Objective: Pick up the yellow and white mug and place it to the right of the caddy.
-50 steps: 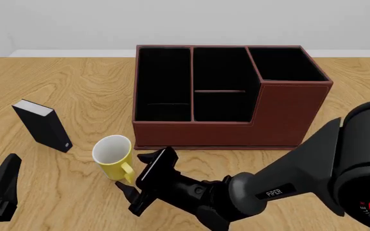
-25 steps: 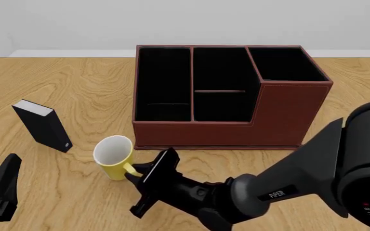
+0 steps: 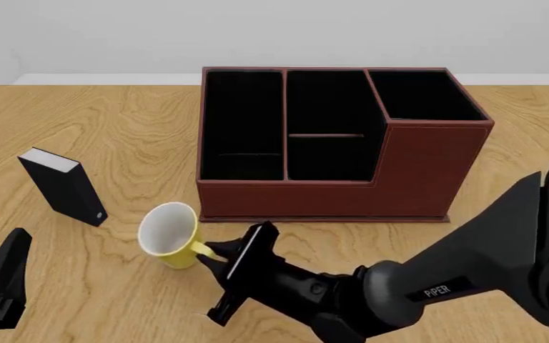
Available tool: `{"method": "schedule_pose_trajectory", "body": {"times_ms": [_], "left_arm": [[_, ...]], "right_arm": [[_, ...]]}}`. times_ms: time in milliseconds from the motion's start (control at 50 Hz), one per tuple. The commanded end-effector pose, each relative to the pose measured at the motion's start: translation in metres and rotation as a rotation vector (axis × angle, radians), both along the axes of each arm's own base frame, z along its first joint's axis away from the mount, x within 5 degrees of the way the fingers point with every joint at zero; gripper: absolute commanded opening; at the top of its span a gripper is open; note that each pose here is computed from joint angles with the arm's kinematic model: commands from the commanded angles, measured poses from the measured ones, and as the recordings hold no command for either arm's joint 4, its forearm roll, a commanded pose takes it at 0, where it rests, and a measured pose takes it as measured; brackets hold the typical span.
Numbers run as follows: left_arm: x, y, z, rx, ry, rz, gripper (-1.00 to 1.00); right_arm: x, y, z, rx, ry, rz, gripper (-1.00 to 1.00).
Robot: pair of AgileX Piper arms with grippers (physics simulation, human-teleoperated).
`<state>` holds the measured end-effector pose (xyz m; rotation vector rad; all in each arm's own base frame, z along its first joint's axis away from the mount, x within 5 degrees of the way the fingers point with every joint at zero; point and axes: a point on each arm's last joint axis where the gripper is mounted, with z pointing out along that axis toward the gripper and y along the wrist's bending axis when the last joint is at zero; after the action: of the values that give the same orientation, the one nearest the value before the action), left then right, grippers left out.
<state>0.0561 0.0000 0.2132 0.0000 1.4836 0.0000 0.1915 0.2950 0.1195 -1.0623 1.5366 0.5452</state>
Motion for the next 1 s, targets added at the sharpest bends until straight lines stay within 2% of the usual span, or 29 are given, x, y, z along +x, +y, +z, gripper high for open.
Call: {"method": "schedule_pose_trajectory", "body": {"times_ms": [20, 260, 480, 740, 1000], "left_arm": [[0.0, 0.0, 0.0, 0.0, 0.0, 0.0, 1.0], [0.0, 0.0, 0.0, 0.0, 0.0, 0.0, 1.0], [0.0, 0.0, 0.0, 0.0, 0.0, 0.0, 1.0], [0.0, 0.0, 0.0, 0.0, 0.0, 0.0, 1.0], [0.0, 0.0, 0.0, 0.0, 0.0, 0.0, 1.0]], "right_arm": [[-0.004, -0.005, 0.008, 0.01, -0.025, 0.006, -1.0], [-0.014, -0.016, 0.03, 0.018, -0.093, 0.025, -1.0], [-0.023, -0.028, 0.048, 0.036, -0.121, 0.031, -1.0], [-0.031, -0.054, 0.087, 0.069, -0.17, 0.006, -1.0], [-0.04, -0.075, 0.116, 0.077, -0.214, -0.003, -1.0]]}}
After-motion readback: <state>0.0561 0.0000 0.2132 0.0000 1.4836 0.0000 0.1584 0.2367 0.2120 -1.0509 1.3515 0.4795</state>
